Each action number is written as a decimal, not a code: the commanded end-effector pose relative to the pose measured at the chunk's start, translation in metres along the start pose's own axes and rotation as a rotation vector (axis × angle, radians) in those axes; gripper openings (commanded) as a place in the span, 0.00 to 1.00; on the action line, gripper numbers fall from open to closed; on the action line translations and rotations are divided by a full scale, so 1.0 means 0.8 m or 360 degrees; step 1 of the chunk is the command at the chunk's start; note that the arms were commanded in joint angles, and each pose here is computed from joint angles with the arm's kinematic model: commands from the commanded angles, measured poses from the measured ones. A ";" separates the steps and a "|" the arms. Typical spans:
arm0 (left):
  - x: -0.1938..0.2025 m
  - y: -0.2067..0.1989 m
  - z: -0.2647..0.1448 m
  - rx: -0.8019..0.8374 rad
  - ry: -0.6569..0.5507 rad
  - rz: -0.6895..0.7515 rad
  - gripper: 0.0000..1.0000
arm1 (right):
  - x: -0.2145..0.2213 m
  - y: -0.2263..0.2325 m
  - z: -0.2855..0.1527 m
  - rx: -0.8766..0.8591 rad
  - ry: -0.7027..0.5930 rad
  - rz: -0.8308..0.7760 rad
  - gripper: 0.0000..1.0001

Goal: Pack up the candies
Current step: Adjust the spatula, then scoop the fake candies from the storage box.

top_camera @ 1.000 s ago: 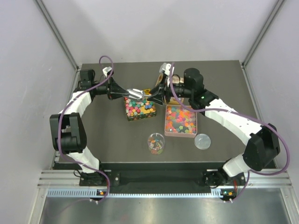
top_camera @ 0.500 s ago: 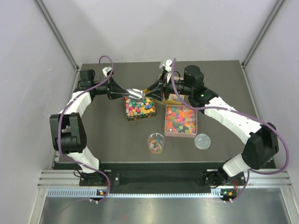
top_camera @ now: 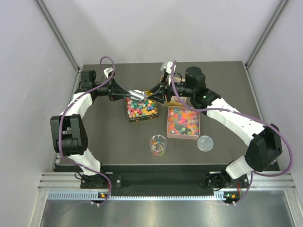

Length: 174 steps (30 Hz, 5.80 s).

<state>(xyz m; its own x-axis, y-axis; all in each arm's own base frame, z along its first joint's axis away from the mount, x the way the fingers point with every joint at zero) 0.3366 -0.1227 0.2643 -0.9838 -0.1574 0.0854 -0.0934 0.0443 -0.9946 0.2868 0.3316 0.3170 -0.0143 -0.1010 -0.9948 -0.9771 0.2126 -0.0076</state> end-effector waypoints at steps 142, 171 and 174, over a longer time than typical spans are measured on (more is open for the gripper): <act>-0.277 0.182 -0.019 -0.1035 -0.0815 0.0803 0.62 | 0.198 -0.046 0.050 0.0503 0.1612 -0.0159 0.00; -0.159 0.154 -0.018 -0.1051 -0.0705 0.0822 0.64 | 0.125 -0.077 0.004 0.0034 0.1982 -0.1208 0.00; -0.157 0.154 -0.020 -0.1056 -0.0705 0.0830 0.63 | 0.133 -0.083 0.000 0.0016 0.2054 -0.1268 0.00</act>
<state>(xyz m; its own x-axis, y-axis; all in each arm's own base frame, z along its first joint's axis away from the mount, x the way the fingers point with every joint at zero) 0.4470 -0.0794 0.1006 -0.8244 -0.3267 -0.4622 0.0732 0.7482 -0.6595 0.3479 0.3162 0.1816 0.2476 -0.9671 -0.0585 -0.8754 -0.1975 -0.4412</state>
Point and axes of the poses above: each gripper's point midway between its finger pads, its own z axis out along the fingers, its own y axis along the line the jaws close on, x = y × z, the point moved 3 cm from there along -z, back along the fingers, and after that the axes turned 8 degrees about -z, right-handed, at the moved point
